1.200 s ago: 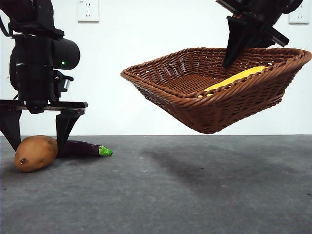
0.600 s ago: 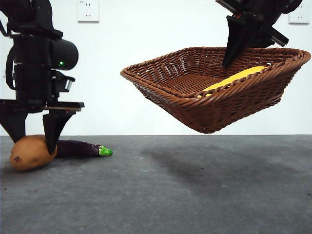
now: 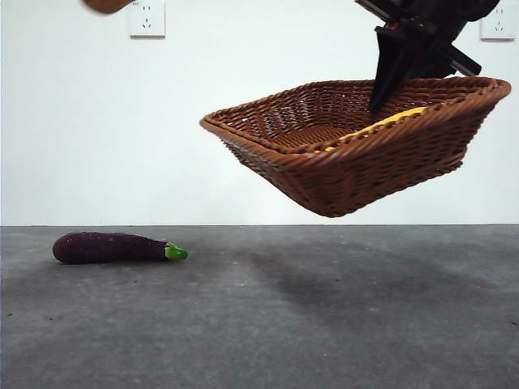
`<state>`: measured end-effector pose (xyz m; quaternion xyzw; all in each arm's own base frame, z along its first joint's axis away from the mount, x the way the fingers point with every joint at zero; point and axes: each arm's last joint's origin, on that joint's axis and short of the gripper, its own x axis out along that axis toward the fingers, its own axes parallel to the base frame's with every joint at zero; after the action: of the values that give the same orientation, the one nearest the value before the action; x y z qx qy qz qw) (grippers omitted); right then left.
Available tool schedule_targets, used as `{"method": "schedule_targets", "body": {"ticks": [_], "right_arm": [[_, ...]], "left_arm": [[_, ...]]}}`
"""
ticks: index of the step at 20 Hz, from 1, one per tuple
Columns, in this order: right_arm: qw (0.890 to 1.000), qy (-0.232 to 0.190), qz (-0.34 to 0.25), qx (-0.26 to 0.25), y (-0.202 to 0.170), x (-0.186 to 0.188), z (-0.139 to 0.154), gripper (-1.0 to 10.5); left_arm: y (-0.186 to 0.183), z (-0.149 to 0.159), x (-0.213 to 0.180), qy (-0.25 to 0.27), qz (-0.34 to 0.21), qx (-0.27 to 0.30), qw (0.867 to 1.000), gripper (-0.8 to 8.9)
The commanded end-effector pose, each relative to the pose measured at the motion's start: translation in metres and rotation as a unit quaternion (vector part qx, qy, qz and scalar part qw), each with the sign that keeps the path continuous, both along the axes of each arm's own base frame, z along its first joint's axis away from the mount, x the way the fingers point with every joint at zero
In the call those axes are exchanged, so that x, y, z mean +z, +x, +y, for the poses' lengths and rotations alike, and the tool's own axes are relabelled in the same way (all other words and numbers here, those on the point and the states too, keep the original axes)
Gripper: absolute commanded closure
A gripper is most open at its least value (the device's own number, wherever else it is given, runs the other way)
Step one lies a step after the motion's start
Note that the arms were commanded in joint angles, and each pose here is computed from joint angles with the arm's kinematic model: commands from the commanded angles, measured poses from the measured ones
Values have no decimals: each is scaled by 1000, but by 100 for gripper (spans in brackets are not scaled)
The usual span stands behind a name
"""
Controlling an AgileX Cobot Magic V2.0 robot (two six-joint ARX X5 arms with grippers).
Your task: Help me put the vegetables on the table into the basket
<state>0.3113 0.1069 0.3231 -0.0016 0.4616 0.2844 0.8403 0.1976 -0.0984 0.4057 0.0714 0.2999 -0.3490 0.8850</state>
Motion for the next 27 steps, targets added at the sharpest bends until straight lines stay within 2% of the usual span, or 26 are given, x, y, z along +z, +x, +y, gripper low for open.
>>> {"method": "schedule_targets", "body": {"ticks": [1,5,9,13,18,19,21,22,27], "right_arm": [[1000,18,1,1,-3,3,9,959],[1000,21,6,20,-9,3,25,959],[999,23,10,22,-11,3,29,959],[999,23,8,23,-10,3,29,959],[999,23,4,25,-10,4,29,959],[999,23,4,25,-10,4,29,959],[999,23,4,25,-10,4,29,959],[999,23,4,25,-10,4,29,959],[999,19,10,26,-11,3,28,959]], "left_arm": [[-5,-33,-7,9,-2,-76,997,821],[-1,-89,-32,68,-2,-146,987,821],[28,-123,-74,115,29,-165,979,821],[45,-137,-106,153,55,-190,968,821],[51,-143,-118,149,80,-186,968,797],[52,-143,-117,141,77,-186,969,711],[51,-143,-114,135,73,-183,971,405],[51,-142,-114,134,75,-181,971,341],[48,-139,-107,131,69,-180,973,342]]}}
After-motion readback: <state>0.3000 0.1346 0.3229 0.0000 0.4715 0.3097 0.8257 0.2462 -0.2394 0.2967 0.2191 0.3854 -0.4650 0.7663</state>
